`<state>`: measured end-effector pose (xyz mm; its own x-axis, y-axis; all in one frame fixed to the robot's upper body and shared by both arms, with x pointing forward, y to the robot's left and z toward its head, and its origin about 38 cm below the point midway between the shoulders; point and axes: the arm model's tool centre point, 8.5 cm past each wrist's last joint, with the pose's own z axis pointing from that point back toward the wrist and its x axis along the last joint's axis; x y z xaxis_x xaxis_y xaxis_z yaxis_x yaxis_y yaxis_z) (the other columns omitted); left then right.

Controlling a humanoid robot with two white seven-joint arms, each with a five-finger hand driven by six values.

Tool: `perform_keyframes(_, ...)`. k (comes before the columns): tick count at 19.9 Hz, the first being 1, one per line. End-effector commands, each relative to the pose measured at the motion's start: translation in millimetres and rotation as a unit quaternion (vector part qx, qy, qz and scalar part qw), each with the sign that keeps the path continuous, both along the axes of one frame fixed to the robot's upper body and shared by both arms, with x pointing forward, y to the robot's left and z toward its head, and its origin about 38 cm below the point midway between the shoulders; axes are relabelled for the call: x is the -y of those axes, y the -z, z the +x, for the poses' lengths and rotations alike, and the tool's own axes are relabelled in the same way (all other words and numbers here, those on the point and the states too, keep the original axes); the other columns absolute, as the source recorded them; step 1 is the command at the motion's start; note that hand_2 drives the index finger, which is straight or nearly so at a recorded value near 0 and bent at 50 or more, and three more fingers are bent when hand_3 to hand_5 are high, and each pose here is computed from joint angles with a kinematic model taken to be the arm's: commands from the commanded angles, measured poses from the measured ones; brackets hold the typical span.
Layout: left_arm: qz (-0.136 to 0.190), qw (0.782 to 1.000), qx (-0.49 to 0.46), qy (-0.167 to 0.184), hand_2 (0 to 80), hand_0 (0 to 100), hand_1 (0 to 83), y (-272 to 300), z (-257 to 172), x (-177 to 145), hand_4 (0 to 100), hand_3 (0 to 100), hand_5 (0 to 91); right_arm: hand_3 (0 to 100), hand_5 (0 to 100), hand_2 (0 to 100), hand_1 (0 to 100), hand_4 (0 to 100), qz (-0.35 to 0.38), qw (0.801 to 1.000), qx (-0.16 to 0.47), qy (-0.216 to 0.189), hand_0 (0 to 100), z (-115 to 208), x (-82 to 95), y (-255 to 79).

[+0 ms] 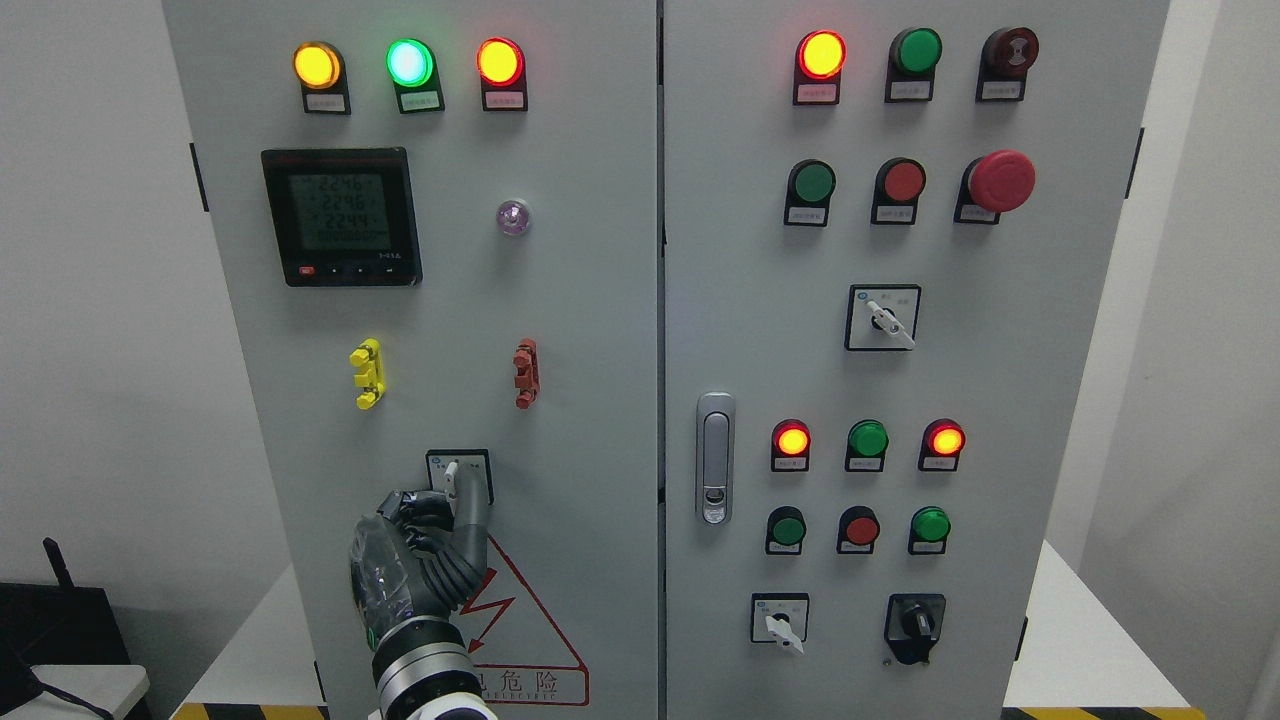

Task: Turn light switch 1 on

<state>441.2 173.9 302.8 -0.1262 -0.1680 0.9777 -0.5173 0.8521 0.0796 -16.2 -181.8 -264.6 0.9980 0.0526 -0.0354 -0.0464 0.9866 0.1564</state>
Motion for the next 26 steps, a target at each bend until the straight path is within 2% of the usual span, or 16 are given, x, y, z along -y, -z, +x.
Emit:
perform_keyframes(1,0.000,1.000,0.002,0.001,60.6,37,39.9,-0.9,0.2,0.2,88,77,82.0,0,0,0,39,0,0.000,1.000,-0.001,0.008,12,0.1,-0.1,0.0)
perform_keyframes(15,-0.003,1.000,0.001,0.010,61.6,53,33.3,-0.5,0.1,4.1,88,78,82.0,0,0,0,39,0,0.000,1.000,-0.001,0.008,12,0.1,-0.1,0.0)
perform_keyframes(26,-0.003,1.000,0.002,0.011,61.3,61,26.0,-1.0,-0.1,4.2,89,78,82.0,0,0,0,39,0,0.000,1.000,-0.001,0.008,12,-0.9,-0.1,0.0)
